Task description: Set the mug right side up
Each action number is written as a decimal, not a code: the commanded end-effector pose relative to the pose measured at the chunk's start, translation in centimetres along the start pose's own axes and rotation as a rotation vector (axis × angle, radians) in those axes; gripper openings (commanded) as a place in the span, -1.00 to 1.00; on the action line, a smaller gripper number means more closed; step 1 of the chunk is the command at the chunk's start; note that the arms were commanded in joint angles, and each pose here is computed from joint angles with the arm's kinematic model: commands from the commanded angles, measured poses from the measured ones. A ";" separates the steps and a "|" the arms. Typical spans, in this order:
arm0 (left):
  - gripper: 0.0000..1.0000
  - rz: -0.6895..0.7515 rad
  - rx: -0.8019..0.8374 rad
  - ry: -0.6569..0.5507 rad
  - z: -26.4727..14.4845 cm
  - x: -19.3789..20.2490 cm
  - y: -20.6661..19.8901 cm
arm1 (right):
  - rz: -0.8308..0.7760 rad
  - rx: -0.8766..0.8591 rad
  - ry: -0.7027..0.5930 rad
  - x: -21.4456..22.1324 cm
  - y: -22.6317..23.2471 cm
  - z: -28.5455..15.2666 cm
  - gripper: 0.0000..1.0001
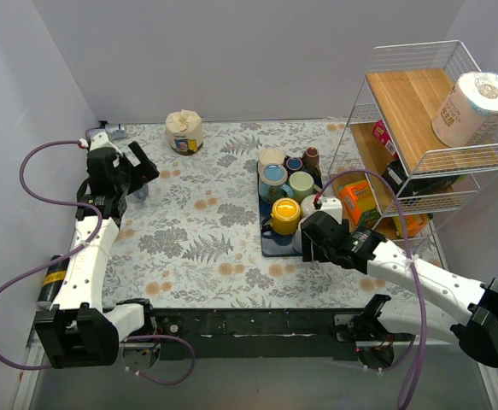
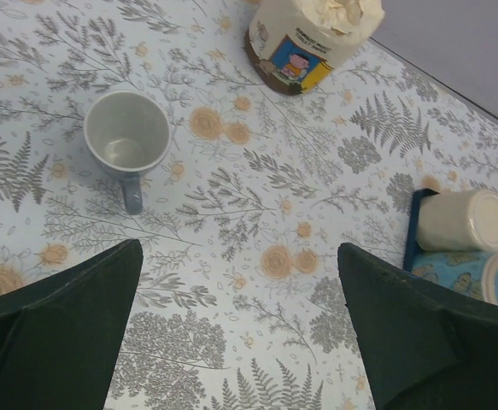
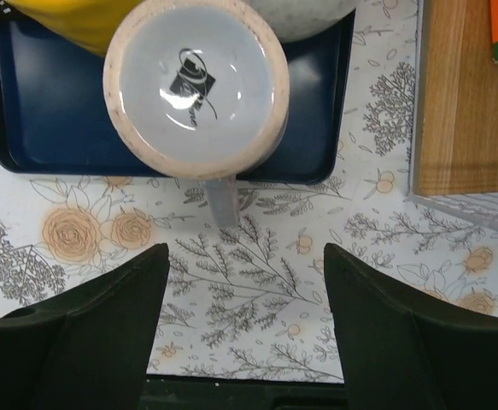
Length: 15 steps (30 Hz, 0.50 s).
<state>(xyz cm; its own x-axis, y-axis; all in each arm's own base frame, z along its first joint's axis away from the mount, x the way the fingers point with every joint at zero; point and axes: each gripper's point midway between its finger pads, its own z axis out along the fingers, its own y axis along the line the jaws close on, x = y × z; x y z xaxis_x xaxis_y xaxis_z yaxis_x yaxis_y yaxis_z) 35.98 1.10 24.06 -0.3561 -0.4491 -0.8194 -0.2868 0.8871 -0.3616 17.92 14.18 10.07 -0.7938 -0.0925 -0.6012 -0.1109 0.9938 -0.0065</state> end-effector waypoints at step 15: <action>0.96 -0.060 0.232 0.048 -2.3 0.0 -4.4 | -0.017 0.002 -0.102 -2.0 1.0 4.6 -0.18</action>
<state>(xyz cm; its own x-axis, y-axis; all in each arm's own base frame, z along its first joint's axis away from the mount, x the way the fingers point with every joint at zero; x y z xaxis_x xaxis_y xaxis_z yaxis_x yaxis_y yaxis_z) 35.51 -2.42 24.82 -0.4135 -0.4871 -0.7693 -0.1446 0.8693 -0.4727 21.17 15.62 7.50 -0.7578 -0.1084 -0.6434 -0.1304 0.9914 -0.0134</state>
